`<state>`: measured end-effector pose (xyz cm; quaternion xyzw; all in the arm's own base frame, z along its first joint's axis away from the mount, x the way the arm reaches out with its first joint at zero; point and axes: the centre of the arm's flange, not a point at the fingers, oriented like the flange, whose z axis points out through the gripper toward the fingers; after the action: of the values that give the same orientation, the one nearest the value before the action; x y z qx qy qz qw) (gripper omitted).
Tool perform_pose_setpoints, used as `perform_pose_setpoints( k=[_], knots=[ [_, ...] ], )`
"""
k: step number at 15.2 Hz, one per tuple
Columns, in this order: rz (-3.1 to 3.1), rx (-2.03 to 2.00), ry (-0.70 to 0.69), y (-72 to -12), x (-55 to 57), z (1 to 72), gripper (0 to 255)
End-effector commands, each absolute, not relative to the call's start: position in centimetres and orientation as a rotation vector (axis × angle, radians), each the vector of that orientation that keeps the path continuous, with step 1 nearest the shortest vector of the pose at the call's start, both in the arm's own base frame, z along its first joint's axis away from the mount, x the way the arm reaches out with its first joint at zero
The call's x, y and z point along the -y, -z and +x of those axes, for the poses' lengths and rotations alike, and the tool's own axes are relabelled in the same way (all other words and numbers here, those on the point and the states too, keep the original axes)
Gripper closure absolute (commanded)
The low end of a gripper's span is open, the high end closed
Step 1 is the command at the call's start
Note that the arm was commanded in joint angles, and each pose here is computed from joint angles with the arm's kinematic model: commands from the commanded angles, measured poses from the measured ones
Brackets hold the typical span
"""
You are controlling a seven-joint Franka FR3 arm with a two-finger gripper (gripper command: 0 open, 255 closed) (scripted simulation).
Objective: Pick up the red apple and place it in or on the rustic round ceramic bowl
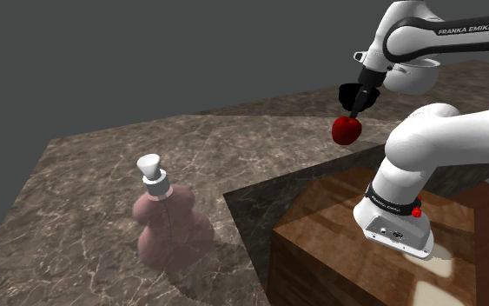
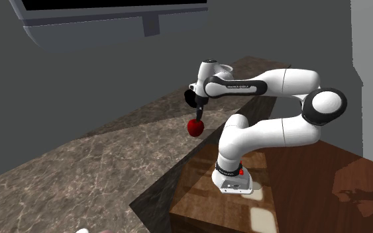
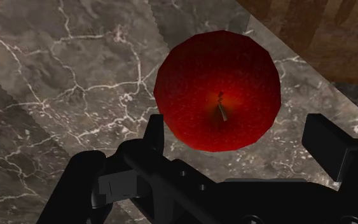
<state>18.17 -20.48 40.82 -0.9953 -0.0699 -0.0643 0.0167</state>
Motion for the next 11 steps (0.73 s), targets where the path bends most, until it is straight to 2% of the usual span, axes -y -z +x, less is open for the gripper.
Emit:
perform_pose_setpoints(
  k=[1,9,10,11],
  knots=[
    [-3.094,0.218,0.201,-39.37,20.49,18.44,0],
    [-3.094,0.218,0.201,-39.37,20.49,18.43,0],
    [-3.094,0.218,0.201,-39.37,20.49,18.43,255],
    [-3.094,0.218,0.201,-39.37,20.49,18.43,255]
  ],
)
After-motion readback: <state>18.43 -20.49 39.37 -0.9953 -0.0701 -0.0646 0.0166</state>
